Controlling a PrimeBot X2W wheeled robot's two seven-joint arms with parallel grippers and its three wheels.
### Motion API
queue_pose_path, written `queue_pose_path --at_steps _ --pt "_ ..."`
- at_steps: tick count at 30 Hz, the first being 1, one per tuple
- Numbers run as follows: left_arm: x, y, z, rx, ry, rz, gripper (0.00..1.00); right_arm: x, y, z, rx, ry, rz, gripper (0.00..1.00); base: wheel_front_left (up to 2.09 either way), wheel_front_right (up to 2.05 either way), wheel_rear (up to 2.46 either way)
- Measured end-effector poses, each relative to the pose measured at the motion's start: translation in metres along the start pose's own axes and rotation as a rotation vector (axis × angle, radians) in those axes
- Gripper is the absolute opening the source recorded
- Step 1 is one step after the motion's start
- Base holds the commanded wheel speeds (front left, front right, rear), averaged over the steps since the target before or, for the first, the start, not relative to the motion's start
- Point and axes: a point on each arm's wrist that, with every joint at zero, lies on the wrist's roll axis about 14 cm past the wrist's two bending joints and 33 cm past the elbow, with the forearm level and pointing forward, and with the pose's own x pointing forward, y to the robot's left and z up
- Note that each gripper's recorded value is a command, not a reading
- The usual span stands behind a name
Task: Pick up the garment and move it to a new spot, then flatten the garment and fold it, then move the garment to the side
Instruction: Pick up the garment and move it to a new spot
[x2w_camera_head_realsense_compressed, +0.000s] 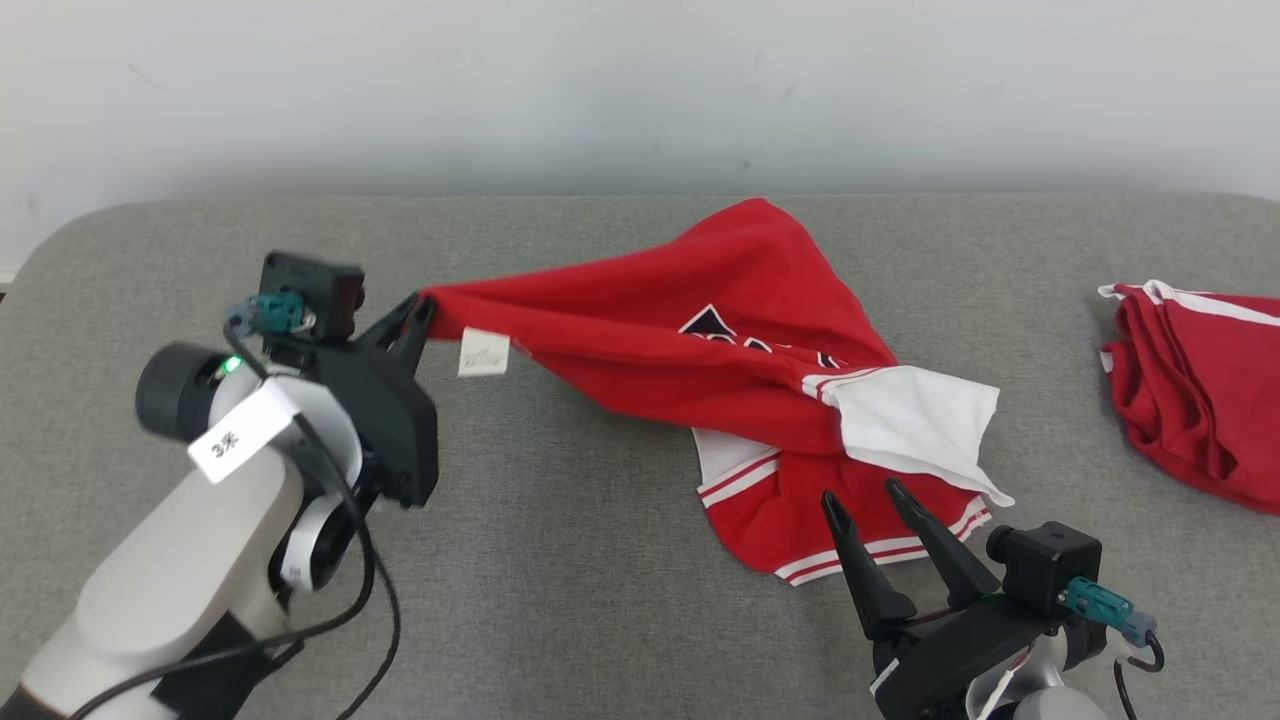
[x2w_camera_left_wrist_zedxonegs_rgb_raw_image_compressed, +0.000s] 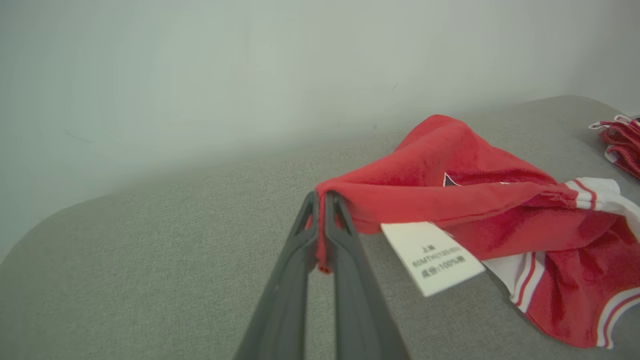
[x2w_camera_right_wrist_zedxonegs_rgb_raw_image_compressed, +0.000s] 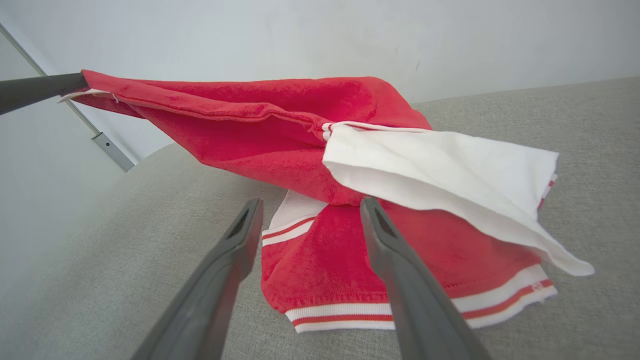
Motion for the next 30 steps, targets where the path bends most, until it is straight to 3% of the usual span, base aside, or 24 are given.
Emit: queue_pose_path --at_steps 6,14,15,17,25,30 --pt "-0.026 0.015 -0.042 -0.016 0.116 0.057 0.00 0.000 0.006 -0.001 -0.001 0.007 0.017 1.00 0.00 0.00 0.00" --pt "-0.045 0.009 -0.092 -0.014 0.253 0.046 0.00 -0.001 0.005 -0.002 0.000 0.010 0.013 1.00 0.00 0.00 0.00" --pt "-0.046 0.008 -0.097 -0.014 0.266 0.043 0.12 -0.002 0.005 -0.002 0.000 0.010 0.012 1.00 0.00 0.00 0.00" --pt "-0.048 0.005 -0.105 -0.018 0.279 0.038 1.00 -0.002 0.004 -0.002 0.000 0.010 0.010 1.00 0.00 0.00 0.00" --pt "-0.054 -0.001 -0.127 -0.052 0.308 0.034 1.00 -0.002 0.001 -0.001 0.002 0.003 0.001 1.00 0.00 0.00 0.00" --pt "-0.060 0.011 -0.125 -0.109 0.269 0.091 1.00 -0.002 0.001 0.000 0.002 -0.002 0.001 1.00 0.00 0.00 0.00"
